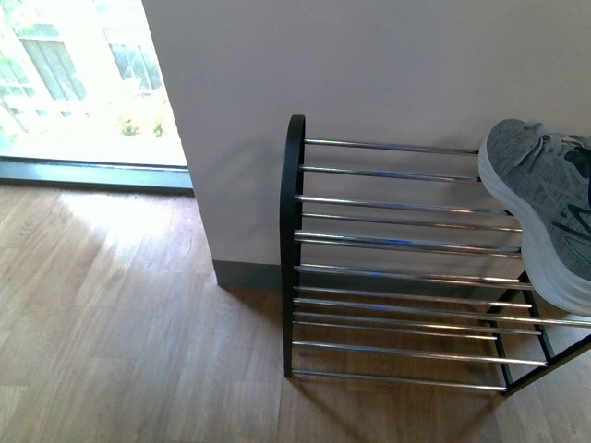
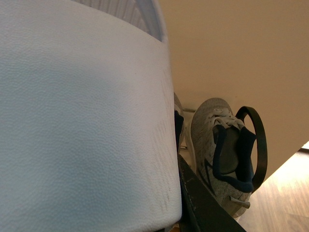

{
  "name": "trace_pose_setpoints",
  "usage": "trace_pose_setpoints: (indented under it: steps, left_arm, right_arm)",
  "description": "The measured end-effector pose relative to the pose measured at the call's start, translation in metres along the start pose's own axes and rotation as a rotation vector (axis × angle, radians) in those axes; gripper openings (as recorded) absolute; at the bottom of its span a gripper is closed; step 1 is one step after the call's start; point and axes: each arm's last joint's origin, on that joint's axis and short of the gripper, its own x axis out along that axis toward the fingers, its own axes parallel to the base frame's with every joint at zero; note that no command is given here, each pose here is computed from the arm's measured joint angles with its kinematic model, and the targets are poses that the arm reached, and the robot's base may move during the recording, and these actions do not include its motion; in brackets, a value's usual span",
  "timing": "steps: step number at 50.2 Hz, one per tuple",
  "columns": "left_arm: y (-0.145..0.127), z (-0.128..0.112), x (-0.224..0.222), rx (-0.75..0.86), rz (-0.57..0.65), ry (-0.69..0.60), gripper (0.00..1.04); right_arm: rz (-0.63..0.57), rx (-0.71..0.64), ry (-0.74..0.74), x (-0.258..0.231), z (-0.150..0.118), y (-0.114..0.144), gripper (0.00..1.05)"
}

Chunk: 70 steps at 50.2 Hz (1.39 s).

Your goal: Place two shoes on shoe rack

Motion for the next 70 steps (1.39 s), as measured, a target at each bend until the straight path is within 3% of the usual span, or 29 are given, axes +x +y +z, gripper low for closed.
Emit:
trace_pose_setpoints:
  steps: [18, 22, 27, 39, 50, 62, 70]
  left_arm:
    - [0.000, 0.000, 0.000, 0.000, 0.000, 0.000, 0.02]
    - [0.000, 0.000, 0.000, 0.000, 0.001, 0.000, 0.02]
    - [0.000, 0.000, 0.000, 0.000, 0.000, 0.000, 0.02]
    - [0.000, 0.000, 0.000, 0.000, 0.000, 0.000, 0.02]
    - [0.000, 0.000, 0.000, 0.000, 0.000, 0.000, 0.02]
    - [0.000, 0.000, 0.000, 0.000, 0.000, 0.000, 0.02]
    - [0.000, 0.000, 0.000, 0.000, 0.000, 0.000, 0.02]
  right_arm:
    - [0.001, 0.000, -0.001, 0.000, 0.000, 0.000, 0.02]
    - [0.091, 0.007, -0.095, 0.000, 0.001, 0.000, 0.02]
    - [0.111, 0.013, -0.129, 0.003, 0.007, -0.001, 0.02]
    - [0.017, 0.038, -0.171, 0.035, 0.038, -0.014, 0.02]
    - [0.015, 0.030, -0.183, 0.085, 0.069, -0.014, 0.02]
    - [0.084, 0.023, -0.134, 0.146, 0.086, 0.018, 0.02]
    - [0.152, -0.022, -0.068, 0.175, 0.083, 0.062, 0.02]
